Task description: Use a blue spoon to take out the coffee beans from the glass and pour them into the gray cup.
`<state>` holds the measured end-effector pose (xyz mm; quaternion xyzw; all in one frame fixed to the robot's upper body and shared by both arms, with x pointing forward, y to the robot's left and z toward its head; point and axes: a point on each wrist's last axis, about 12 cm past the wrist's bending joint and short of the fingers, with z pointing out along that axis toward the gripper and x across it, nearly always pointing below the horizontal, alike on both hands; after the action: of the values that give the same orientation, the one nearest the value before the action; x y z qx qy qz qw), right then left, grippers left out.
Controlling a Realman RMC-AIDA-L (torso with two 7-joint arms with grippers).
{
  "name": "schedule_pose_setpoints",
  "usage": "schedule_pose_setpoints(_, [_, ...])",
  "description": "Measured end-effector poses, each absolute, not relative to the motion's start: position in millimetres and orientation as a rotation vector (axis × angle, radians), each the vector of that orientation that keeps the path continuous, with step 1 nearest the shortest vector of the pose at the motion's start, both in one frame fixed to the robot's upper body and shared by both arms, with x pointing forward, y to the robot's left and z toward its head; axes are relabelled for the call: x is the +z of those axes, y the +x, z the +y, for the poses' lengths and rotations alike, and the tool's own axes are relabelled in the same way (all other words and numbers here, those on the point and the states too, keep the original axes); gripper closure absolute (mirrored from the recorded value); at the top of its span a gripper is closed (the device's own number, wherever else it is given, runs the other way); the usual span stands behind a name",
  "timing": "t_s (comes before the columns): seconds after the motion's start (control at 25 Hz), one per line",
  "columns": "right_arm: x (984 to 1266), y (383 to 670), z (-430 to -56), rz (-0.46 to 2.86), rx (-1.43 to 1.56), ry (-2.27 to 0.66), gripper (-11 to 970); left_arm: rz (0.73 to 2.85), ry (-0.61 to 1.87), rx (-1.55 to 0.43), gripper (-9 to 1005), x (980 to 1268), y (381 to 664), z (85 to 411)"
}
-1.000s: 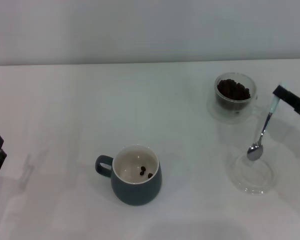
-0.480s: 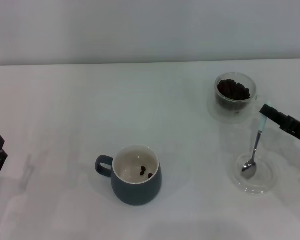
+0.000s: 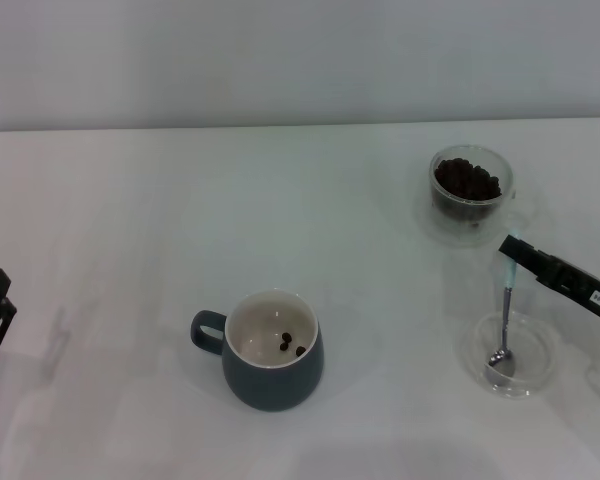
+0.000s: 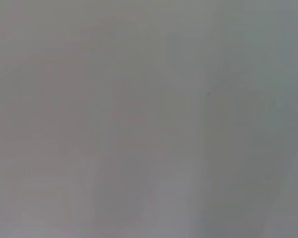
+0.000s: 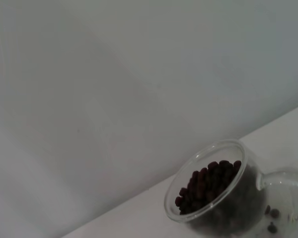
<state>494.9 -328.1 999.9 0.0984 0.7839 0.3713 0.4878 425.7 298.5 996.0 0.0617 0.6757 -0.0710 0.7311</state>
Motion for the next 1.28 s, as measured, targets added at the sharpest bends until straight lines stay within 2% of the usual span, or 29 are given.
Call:
schedule_pose_setpoints(0.48, [1000.5,498.4,-325.7,1.917,0.914,0.236,764,1.478,0.141,-0.162,262,997.8,430.5,296.9])
schedule_pose_setpoints(0.6, [1001.2,498.8,-326.7,1.914,0.912,0.237,642,1.478,0.141,-0.162,263,997.9,430.7,296.9])
schedule_pose_setpoints(0.8, [1012.6,501.7,-336.9,1.837,0.909,0.225,565,1.478,0.137,-0.162,260,997.9,430.5,297.1])
schedule_pose_setpoints(0.88, [1019.9,503.9,-345.2,1.776,0.873,0.217,565,1.479,0.131,-0.16,260,997.7,430.1,297.9])
schedule_pose_setpoints(1.08, [1035.2,509.7,-364.7,1.592,0.576,0.129,565,1.48,0.124,-0.154,261,997.5,429.3,299.1])
schedule_pose_setpoints(1.28, [1033.3,512.0,-361.9,1.487,0.032,-0.079,565,1.478,0.126,-0.154,261,997.9,430.2,299.0])
